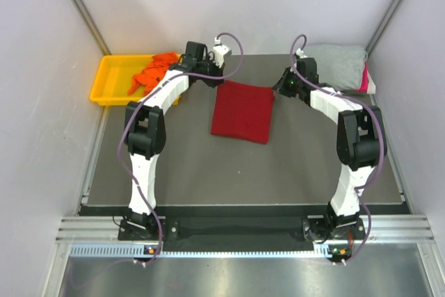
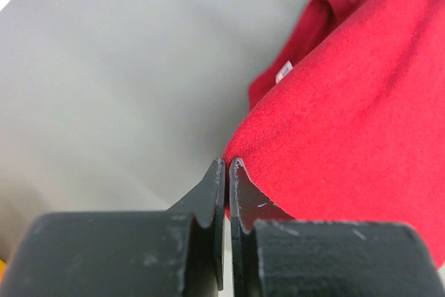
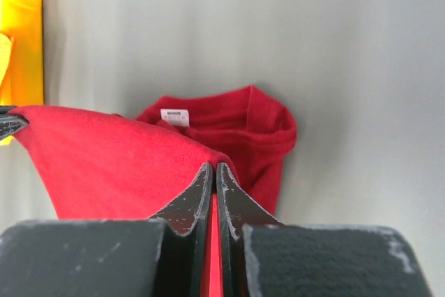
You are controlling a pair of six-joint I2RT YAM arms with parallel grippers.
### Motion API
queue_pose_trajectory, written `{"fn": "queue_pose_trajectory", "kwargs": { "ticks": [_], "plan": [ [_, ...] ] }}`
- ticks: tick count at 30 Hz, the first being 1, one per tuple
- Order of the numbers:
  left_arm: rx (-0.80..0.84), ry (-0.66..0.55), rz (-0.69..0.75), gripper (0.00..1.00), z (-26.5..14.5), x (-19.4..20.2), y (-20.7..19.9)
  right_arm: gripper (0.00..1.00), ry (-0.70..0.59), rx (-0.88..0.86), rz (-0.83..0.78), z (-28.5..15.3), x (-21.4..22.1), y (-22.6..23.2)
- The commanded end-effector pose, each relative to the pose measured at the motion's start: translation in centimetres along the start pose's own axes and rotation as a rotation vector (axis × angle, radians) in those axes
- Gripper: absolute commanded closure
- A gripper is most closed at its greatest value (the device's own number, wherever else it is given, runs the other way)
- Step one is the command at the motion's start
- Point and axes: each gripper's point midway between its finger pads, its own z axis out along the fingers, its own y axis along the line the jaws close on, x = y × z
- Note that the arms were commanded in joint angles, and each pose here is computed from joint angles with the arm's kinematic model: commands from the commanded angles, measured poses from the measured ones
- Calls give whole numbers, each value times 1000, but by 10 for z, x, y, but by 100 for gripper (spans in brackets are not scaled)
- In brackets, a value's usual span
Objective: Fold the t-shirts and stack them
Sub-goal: Fold the tshirt
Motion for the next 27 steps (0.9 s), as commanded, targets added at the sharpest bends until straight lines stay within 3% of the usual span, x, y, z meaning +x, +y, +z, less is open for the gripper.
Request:
{"fn": "queue_pose_trajectory", "kwargs": {
  "ticks": [1,13,15,16,17,18,21,24,27],
  "plan": [
    [-47,-95,7,100,7,-28,17,100,-126,-16,7,3,-44,12],
    [-78,-40,4,100,53,14,39,100,-83,70,75,46,-21,-22],
    [-98,-32,7,93,56,17,44,100,-89,89,83,47,-21,-27],
    [-113,-38,11,81,56,15,47,100,-93,110,86,47,-20,-32],
    [-140,-34,14,64,56,15,52,90,-93,113,80,46,-22,-32],
    [-154,-36,14,56,54,13,55,78,-87,123,81,46,-21,-36],
    [-211,-34,17,43,43,3,63,51,-65,127,53,38,-26,-29],
    [-256,-20,24,38,26,-4,67,37,-69,140,35,19,-28,-22],
    [-290,-5,16,37,5,-6,67,33,-28,95,55,1,-4,-12]
  ]
}}
